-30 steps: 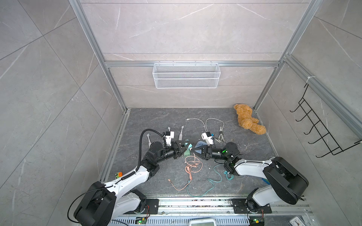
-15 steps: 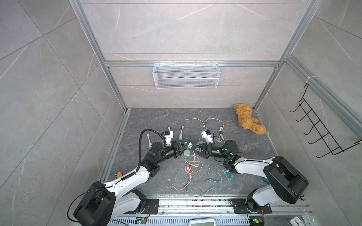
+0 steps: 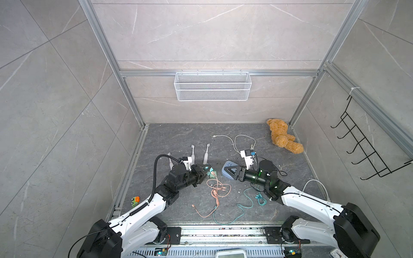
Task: Charge the electric toothbrush
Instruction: Insert the charging cable into the plug, then insert the plug into the socket.
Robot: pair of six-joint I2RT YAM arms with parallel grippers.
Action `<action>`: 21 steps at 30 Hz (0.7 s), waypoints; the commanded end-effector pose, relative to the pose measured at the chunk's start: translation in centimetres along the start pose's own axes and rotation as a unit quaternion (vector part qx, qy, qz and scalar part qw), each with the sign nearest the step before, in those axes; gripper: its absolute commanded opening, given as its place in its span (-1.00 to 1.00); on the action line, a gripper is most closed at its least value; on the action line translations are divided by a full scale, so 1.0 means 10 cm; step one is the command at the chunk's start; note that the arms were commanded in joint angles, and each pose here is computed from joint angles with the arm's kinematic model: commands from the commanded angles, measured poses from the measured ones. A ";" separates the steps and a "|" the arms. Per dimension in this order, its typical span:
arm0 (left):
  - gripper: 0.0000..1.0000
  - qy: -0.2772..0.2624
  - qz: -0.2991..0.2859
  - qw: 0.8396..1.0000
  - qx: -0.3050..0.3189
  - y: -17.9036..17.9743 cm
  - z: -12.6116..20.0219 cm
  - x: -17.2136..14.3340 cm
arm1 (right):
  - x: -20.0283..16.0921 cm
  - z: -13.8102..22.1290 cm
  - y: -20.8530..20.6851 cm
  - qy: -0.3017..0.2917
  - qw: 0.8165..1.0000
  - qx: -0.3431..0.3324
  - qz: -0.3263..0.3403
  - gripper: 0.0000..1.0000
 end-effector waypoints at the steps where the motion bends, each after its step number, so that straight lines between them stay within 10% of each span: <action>1: -1.00 -0.011 0.028 0.998 -0.046 -0.20 -0.04 0.03 | -0.06 -0.15 0.08 0.011 0.995 -0.042 0.087 0.27; 21: -1.00 -0.016 0.128 0.991 -0.032 -0.07 -0.26 0.12 | -0.07 -0.66 0.18 -0.046 0.980 -0.041 0.188 0.30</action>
Point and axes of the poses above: each gripper's point midway between its finger pads, its own z axis back along the fingers, its own y axis along the line the jaws close on, x = y × z, the point moved 9 cm from there along z, back along the fingers, and after that the axes turned 14 degrees about z, right-handed, at the moved point
